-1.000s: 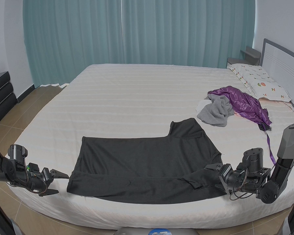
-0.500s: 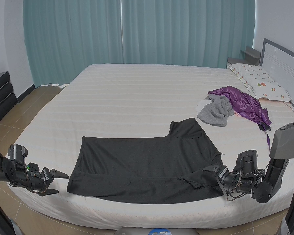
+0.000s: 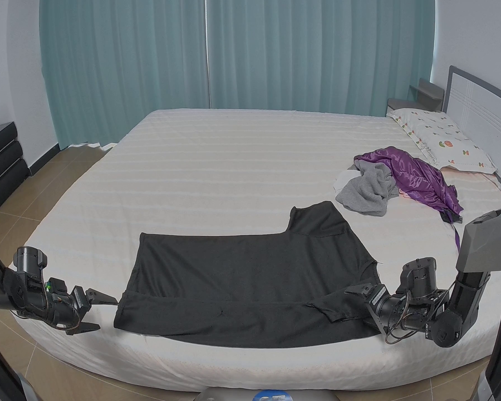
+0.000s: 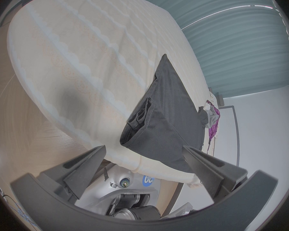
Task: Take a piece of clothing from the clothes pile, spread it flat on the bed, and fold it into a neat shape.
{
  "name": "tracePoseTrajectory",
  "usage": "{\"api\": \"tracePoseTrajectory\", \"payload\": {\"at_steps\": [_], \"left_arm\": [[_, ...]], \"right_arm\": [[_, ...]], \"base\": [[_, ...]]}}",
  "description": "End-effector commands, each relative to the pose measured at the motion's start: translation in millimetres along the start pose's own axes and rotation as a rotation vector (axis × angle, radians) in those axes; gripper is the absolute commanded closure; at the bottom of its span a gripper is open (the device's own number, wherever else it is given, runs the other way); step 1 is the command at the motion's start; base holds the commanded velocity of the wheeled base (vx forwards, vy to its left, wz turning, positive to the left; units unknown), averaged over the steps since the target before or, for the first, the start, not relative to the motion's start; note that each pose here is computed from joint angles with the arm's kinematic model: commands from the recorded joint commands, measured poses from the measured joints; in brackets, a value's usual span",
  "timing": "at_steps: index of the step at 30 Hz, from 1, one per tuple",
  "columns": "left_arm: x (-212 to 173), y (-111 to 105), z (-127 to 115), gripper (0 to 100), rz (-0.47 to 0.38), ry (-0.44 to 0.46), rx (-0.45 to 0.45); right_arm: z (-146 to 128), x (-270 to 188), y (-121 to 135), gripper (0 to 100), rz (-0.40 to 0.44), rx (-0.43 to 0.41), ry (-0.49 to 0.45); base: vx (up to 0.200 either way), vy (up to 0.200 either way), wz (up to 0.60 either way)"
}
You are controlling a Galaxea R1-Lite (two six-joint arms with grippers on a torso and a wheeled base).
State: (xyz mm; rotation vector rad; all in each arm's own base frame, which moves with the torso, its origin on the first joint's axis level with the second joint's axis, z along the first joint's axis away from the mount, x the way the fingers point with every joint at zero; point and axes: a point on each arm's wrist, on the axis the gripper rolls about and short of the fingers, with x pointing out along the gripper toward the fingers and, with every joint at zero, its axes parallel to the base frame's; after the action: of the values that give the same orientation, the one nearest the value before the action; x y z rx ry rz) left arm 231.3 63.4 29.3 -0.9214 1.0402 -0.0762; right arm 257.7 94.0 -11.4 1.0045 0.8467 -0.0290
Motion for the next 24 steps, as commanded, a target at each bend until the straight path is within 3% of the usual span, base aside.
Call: {"api": "tracePoseTrajectory", "payload": {"at_steps": [1,24], "left_arm": [[0.2,0.2,0.3,0,0.0,-0.001,-0.001],[0.2,0.4,-0.1,0,0.001,0.001,-0.001]], "right_arm": [[-0.2,0.3,-0.4,0,-0.002,0.002,0.0],[6.0,1.0,7.2,0,-0.028,0.01,-0.014]], "base": [[0.0,0.0,0.0],[0.0,0.0,0.0]]}}
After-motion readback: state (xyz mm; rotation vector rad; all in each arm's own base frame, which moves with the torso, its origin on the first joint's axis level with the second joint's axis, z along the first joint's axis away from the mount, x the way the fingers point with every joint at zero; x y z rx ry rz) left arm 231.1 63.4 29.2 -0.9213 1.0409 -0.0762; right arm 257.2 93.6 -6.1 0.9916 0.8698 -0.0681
